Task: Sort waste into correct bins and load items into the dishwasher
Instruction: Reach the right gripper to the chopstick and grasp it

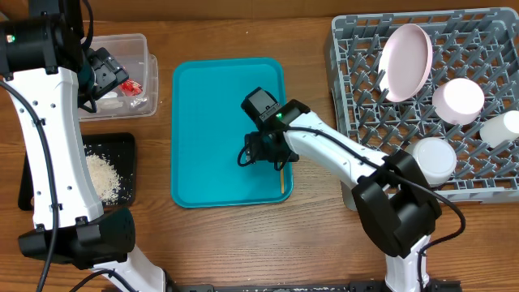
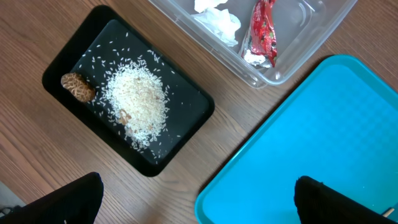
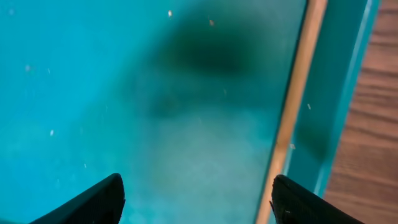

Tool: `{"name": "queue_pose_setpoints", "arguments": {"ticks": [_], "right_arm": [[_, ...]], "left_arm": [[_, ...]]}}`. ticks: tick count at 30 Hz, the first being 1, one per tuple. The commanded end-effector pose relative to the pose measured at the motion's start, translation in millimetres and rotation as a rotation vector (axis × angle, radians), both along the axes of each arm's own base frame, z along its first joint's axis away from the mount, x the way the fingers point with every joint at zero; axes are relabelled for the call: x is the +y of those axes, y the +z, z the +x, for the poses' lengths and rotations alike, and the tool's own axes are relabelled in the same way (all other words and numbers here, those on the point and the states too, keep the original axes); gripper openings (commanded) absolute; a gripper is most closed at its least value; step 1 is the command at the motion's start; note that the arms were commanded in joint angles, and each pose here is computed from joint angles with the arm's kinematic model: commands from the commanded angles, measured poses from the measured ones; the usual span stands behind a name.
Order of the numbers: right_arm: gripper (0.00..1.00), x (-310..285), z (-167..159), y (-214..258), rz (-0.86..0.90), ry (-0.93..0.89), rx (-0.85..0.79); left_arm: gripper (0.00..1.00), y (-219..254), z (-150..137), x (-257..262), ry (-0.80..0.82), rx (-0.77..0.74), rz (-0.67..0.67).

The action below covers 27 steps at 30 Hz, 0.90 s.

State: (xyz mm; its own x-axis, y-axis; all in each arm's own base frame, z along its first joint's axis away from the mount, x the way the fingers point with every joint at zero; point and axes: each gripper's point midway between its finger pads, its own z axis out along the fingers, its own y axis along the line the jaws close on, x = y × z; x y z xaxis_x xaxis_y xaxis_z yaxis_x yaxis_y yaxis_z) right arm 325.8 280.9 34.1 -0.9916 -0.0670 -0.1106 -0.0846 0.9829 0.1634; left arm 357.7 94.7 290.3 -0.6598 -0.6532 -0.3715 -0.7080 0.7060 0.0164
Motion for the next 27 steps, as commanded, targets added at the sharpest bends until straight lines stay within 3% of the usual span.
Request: {"name": "queue_pose_setpoints", "arguments": {"ticks": [1, 14, 18, 27], "right_arm": [[0.78, -8, -4, -21, -0.043, -0.015, 0.021], [0.77, -18, 4, -21, -0.102, -0.027, -0.027], [0.63, -18, 4, -21, -0.097, -0.064, -0.023], [0.56, -23, -2, -34, -0.103, -0.119, -0.008]], "left_arm": [[1.0, 5, -4, -1, 0.01, -0.016, -0.004], [1.0, 5, -4, -1, 0.01, -0.016, -0.005], [1.0, 5, -4, -1, 0.01, -0.016, -0.005], [1.0, 5, -4, -2, 0.009, -0.015, -0.005]]}}
